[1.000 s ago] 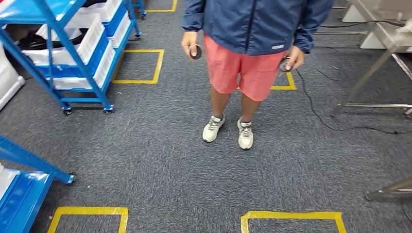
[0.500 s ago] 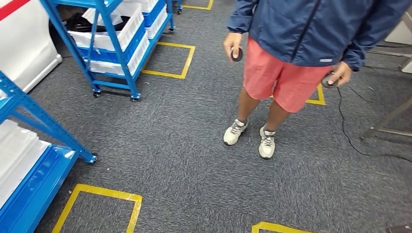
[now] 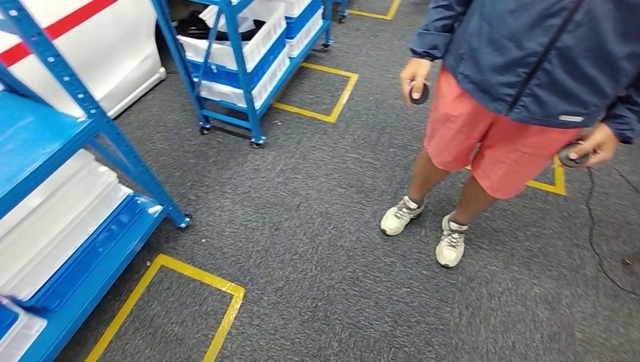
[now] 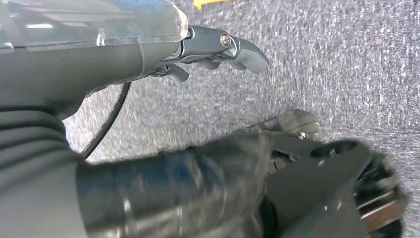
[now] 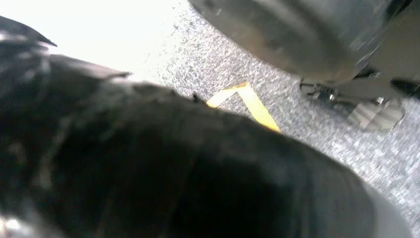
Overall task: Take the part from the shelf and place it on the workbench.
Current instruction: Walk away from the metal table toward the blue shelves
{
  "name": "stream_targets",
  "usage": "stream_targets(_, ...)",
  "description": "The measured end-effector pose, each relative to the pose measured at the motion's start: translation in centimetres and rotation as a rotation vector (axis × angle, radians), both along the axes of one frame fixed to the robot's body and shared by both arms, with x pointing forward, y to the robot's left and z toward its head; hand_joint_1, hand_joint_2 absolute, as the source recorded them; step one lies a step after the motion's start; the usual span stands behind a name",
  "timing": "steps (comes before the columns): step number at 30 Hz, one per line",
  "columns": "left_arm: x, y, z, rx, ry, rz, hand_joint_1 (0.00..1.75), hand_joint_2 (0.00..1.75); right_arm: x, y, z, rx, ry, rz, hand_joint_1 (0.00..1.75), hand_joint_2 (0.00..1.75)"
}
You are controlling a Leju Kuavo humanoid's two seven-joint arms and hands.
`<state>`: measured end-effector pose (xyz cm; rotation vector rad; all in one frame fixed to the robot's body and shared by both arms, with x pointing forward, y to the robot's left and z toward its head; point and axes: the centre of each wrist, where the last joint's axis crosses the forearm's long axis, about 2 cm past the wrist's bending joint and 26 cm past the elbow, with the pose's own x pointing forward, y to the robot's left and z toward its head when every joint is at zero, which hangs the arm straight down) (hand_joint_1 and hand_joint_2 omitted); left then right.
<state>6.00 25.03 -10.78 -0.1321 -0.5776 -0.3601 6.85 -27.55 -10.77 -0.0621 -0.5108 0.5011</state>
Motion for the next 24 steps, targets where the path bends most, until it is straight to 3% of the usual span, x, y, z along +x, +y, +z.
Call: stream_targets(24,0.2,-0.14,0.04,0.017,0.013,0.016,0.0,1.75,0.53,-0.03,0.09,0.0,-0.01,0.001,0.0,0.0)
